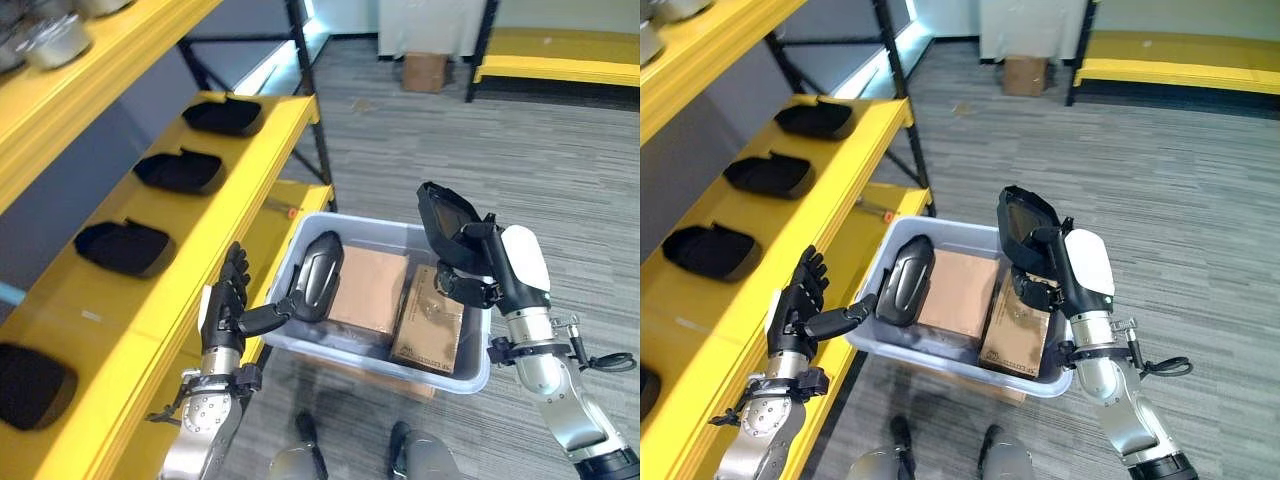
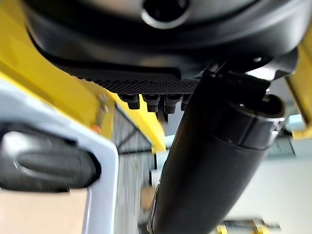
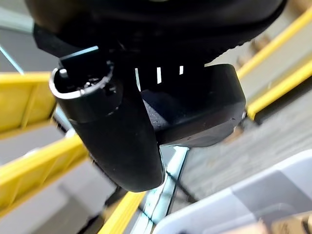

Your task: Move parts from the plastic box to the shelf.

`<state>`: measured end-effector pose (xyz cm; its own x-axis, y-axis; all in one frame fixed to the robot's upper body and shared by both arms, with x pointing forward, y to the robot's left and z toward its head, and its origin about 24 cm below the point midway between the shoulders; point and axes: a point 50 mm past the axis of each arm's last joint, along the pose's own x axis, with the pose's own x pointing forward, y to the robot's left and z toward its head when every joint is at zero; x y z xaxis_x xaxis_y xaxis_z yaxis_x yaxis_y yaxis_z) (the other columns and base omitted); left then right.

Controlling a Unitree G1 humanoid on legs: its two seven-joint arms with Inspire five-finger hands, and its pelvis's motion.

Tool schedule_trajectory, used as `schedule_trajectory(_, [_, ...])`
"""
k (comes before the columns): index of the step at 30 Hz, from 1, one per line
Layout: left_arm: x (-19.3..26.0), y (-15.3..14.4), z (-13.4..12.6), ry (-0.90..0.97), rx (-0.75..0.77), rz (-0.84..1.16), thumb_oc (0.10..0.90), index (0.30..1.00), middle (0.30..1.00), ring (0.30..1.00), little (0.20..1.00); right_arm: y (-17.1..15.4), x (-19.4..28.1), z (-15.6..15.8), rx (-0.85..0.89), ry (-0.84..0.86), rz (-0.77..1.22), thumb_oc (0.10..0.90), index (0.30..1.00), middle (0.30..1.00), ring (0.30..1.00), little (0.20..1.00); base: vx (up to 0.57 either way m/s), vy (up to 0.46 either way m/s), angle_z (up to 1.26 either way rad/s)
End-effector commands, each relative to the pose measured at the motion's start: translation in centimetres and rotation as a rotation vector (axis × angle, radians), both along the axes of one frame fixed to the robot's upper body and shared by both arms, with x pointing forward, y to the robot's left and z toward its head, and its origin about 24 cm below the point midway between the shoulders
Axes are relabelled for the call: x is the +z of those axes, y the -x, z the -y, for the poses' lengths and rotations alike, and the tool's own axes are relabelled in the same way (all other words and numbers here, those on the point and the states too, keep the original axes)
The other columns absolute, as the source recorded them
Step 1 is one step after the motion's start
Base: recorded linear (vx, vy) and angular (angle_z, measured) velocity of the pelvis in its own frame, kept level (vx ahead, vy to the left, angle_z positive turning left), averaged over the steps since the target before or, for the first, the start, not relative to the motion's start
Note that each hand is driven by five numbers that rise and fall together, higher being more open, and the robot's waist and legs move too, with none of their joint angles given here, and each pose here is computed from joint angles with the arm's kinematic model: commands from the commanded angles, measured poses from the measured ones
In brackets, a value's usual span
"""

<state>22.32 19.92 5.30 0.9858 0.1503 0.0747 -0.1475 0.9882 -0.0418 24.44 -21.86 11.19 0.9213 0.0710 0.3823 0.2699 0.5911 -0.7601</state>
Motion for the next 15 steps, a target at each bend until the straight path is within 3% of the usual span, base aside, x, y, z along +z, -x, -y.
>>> schedule_trajectory(1, [4.7,0.0,-0.9,-0.019,0.007,0.258,0.9,1.0,1.0,1.0,1.0,0.5,6.6,-1.2,0.088,-0.022,0.384,0.4,0.3,0.3,0.3,0.3,-0.1,0.032,0.92])
schedule_trajectory(9, [5.0,-0.1,-0.7,-0.038,-0.017,0.263,0.9,1.0,1.0,1.0,1.0,1.1,5.6,0.1,-0.001,-0.073,0.371,0.4,0.3,0.3,0.3,0.3,-0.04,0.16,0.66])
schedule_trajectory(15, [5.3,0.3,-1.1,-0.06,0.003,0.279,0.9,1.0,1.0,1.0,1.0,1.1,5.3,-0.6,0.028,-0.097,0.349,0.4,0.3,0.3,0.3,0.3,-0.01,0.185,0.08])
